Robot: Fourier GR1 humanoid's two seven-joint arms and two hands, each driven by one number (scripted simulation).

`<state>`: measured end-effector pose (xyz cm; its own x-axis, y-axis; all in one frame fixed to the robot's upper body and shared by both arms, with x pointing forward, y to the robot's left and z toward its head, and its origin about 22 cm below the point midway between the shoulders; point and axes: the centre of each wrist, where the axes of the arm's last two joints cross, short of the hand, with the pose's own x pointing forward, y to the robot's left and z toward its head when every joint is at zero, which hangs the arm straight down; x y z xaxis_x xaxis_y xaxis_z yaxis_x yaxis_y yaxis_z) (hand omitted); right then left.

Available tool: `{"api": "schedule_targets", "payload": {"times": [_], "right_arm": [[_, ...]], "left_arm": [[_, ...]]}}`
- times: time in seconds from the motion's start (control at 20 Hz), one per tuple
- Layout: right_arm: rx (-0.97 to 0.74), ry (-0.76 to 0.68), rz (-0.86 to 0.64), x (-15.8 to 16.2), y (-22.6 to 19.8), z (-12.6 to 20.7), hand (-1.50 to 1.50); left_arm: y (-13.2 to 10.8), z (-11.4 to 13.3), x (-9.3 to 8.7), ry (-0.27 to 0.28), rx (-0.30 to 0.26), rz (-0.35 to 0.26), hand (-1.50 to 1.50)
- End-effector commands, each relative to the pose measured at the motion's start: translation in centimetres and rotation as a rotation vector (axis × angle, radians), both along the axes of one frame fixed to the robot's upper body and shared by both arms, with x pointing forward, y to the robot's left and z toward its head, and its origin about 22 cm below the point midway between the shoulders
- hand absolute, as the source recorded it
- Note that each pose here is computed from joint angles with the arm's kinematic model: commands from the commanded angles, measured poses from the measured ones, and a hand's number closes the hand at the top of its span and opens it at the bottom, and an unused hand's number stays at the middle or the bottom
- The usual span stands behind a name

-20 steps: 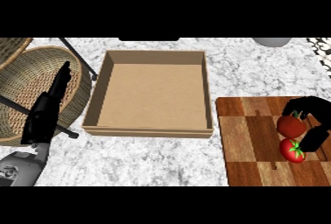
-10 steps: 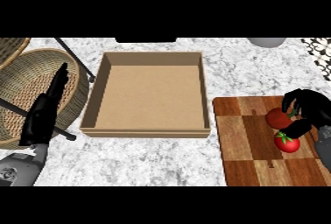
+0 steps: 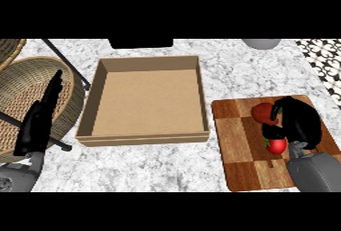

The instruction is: Pick the bell pepper from the cutting board and place it in the cardboard box

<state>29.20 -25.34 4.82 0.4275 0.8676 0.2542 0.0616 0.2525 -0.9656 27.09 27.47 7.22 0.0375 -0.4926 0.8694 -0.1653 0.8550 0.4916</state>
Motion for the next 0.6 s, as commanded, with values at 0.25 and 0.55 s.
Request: {"api": "schedule_targets", "payload": {"times": [0.25, 0.55], "right_arm": [[-0.075, -0.331, 0.026, -3.8, 12.0, 6.6, 1.5], [-0.012, -0.362, 0.025, -5.6, 19.1, 10.5, 1.5]], "left_arm": [[3.8, -3.2, -1.3, 0.146, 0.047, 0.152, 0.0], [4.3, -3.8, -1.6, 0.139, 0.048, 0.122, 0.0]]}}
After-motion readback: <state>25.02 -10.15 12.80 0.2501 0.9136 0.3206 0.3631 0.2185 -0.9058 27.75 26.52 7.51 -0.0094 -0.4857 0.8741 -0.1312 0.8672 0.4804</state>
